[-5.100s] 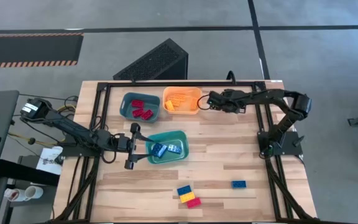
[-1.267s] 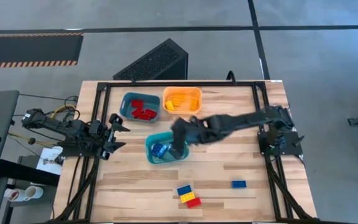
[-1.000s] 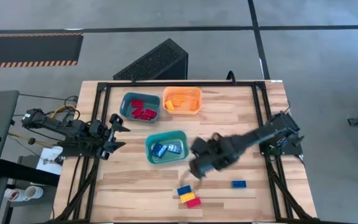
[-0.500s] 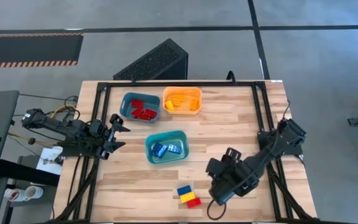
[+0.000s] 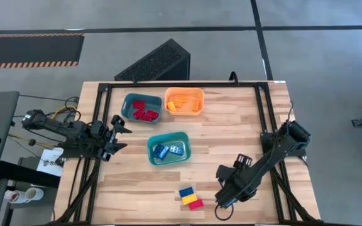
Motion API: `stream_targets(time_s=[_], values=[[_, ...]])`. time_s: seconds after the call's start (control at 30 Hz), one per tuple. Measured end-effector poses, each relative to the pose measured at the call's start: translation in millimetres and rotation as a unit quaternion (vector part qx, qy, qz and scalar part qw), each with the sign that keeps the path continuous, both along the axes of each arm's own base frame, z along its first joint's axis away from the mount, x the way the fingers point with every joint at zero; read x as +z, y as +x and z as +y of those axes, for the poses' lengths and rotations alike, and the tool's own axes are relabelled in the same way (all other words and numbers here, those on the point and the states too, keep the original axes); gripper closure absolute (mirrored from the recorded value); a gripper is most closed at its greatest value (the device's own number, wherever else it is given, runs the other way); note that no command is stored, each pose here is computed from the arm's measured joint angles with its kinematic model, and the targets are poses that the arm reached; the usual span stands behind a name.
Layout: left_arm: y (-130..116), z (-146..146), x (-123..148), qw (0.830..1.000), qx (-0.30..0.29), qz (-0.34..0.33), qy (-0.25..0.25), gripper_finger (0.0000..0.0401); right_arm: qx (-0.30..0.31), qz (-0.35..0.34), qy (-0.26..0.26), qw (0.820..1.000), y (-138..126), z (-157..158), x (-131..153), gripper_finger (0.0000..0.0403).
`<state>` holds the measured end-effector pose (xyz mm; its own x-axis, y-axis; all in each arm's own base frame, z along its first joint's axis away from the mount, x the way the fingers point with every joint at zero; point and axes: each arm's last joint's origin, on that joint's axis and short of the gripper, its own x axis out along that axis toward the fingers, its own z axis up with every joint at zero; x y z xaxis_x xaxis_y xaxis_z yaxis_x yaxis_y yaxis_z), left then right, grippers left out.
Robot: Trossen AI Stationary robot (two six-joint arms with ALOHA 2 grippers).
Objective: Sort & place blocks by color
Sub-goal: Put the blue game piece into the green bin
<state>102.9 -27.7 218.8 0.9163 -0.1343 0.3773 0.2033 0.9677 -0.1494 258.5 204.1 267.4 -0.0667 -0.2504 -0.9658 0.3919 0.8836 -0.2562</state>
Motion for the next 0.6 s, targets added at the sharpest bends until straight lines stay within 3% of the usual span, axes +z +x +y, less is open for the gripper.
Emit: stream_targets(time_s=[0.17, 0.43, 0.6], values=[[0.3, -0.1, -0.4, 1.000, 0.000, 0.002, 0.001, 0.0150, -0.003, 0.015, 0.001, 1.000, -19.7, -2.0, -13.7, 0.0122], [0.4, 0.2, -0.4, 1.000, 0.007, 0.003, 0.001, 0.0150, -0.088, -0.069, 0.053, 0.992, -70.3, -22.0, -19.9, 0.0172], [0.4, 0.2, -0.4, 1.000, 0.007, 0.003, 0.002, 0.0150, -0.051, -0.115, 0.113, 0.986, -69.5, -20.4, -38.6, 0.0204]])
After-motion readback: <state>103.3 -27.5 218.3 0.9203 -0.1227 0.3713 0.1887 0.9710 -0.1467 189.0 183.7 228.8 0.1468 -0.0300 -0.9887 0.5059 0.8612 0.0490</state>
